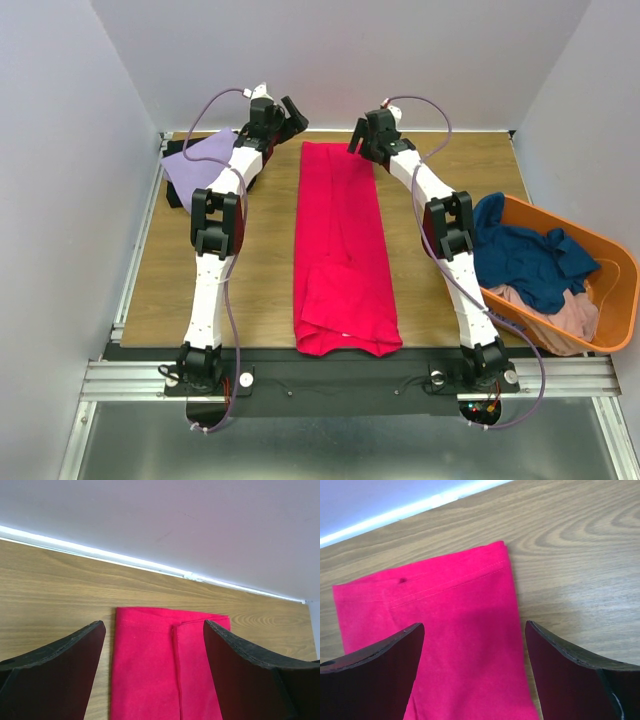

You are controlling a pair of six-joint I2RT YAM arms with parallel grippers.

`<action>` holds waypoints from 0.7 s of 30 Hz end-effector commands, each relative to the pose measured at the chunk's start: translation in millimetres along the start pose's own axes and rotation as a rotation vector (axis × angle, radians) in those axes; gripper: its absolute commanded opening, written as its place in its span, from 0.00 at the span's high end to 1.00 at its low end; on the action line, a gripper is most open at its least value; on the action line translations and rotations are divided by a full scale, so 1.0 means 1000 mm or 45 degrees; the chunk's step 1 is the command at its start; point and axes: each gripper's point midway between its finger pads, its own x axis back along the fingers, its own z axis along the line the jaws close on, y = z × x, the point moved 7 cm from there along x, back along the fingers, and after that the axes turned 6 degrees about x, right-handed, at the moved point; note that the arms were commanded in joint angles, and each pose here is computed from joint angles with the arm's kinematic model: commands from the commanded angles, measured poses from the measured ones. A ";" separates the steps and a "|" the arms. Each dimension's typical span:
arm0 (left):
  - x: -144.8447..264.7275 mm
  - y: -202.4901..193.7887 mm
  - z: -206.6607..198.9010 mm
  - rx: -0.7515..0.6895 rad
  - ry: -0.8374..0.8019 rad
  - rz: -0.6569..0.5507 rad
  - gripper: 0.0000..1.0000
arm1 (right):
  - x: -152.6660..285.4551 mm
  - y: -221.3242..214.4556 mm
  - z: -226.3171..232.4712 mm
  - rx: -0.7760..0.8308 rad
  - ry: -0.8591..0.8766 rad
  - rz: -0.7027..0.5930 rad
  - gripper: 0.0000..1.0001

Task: Fold and stack the t-shirts
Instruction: Fold the tshirt

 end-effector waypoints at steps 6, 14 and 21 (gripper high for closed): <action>0.006 0.012 -0.018 -0.042 -0.076 -0.047 0.10 | 0.010 0.023 0.000 -0.007 -0.080 -0.130 0.13; 0.010 0.005 -0.016 -0.070 -0.071 -0.014 0.11 | 0.014 0.012 0.004 -0.004 -0.174 -0.146 0.13; 0.011 -0.001 -0.014 -0.082 -0.079 0.018 0.11 | 0.010 -0.005 0.015 -0.021 -0.104 -0.082 0.16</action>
